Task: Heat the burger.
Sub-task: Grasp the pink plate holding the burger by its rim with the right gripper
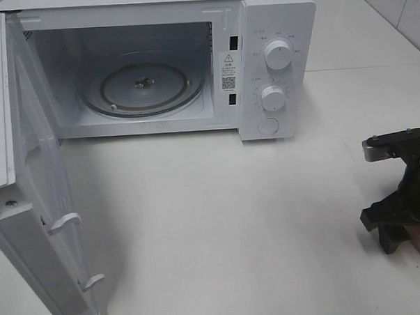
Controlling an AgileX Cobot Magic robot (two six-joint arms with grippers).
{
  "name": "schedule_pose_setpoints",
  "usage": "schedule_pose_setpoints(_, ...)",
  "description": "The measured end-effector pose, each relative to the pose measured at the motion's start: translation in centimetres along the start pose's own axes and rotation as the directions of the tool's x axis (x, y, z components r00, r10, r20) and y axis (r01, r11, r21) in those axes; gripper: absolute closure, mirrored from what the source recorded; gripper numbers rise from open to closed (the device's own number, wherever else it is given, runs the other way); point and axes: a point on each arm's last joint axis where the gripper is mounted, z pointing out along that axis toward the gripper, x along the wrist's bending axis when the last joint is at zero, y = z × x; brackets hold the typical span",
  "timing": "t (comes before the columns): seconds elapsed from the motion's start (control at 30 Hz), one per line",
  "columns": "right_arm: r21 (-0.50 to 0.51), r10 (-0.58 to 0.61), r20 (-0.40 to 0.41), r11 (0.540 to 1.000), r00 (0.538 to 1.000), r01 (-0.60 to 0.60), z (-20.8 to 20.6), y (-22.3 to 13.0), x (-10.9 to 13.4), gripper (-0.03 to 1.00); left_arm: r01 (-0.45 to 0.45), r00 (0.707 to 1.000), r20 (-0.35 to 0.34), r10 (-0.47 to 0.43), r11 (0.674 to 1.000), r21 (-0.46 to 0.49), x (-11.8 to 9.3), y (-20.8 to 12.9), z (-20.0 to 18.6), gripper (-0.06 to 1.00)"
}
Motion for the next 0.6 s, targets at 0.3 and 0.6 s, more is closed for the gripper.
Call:
schedule_pose_setpoints(0.3, 0.012, 0.035, 0.015, 0.999, 0.999, -0.035, 0.15, -0.07, -0.16, 0.66, 0.000, 1.000, 0.000, 0.000, 1.000, 0.000, 0.00, 0.00, 0.00, -0.04)
schedule_pose_setpoints(0.6, 0.020, 0.034, 0.017, 0.999, 0.999, -0.034, 0.07, -0.09, -0.09, 0.83, -0.001, 1.000, -0.001, 0.001, 1.000, 0.000, 0.01, 0.00, 0.00, -0.04)
